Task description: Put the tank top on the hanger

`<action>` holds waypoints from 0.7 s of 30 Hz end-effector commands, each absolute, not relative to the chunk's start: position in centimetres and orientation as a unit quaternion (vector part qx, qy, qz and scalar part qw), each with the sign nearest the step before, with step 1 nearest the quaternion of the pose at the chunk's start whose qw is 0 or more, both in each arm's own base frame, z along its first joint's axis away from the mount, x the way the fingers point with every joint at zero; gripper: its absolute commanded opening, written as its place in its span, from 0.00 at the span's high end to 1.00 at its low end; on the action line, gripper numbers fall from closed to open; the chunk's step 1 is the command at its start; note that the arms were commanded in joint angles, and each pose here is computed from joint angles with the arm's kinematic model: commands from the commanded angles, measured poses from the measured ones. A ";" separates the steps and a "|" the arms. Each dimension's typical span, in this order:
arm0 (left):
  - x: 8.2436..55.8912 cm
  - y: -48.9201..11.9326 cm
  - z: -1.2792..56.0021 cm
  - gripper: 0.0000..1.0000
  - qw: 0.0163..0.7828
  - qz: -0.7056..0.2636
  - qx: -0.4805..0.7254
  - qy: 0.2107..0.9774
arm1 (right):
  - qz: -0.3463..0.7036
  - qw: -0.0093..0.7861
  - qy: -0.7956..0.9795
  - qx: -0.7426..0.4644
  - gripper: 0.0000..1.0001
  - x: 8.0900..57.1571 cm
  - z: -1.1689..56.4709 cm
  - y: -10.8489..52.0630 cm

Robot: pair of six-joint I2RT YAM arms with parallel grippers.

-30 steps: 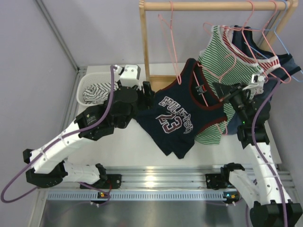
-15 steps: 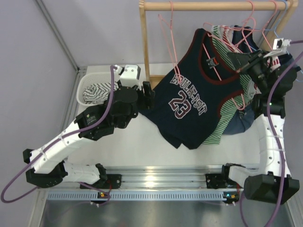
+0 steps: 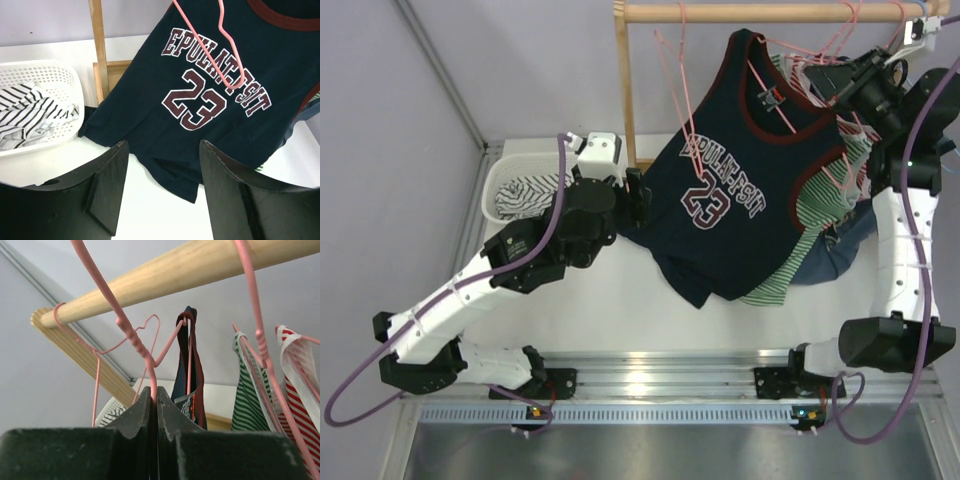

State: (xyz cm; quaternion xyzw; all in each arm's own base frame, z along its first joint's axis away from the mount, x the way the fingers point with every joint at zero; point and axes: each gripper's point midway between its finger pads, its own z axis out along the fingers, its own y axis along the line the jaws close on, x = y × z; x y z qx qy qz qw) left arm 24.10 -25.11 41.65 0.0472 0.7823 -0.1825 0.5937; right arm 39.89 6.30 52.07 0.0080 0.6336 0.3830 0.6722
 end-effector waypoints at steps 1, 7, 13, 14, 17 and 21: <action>24.0 -24.9 42.9 0.36 0.600 -0.190 0.046 0.776 | 0.348 0.698 0.625 -0.017 1.00 39.8 54.8 6.9; 24.0 -25.0 42.9 0.36 0.598 -0.191 0.045 0.777 | 0.318 0.697 0.642 -0.012 1.00 42.5 54.6 8.1; 24.0 -24.6 43.0 0.36 0.599 -0.187 0.043 0.777 | 0.305 0.686 0.660 -0.008 1.00 44.3 53.3 8.7; 24.0 -24.6 42.9 0.36 0.598 -0.186 0.044 0.778 | 0.312 0.680 0.664 -0.019 1.00 44.2 52.9 10.2; 23.9 -24.6 42.8 0.36 0.598 -0.185 0.044 0.779 | 0.305 0.667 0.679 -0.023 1.00 45.3 51.6 11.1; 23.9 -24.4 42.8 0.36 0.598 -0.185 0.042 0.779 | 0.299 0.660 0.689 -0.020 1.00 45.9 50.2 11.3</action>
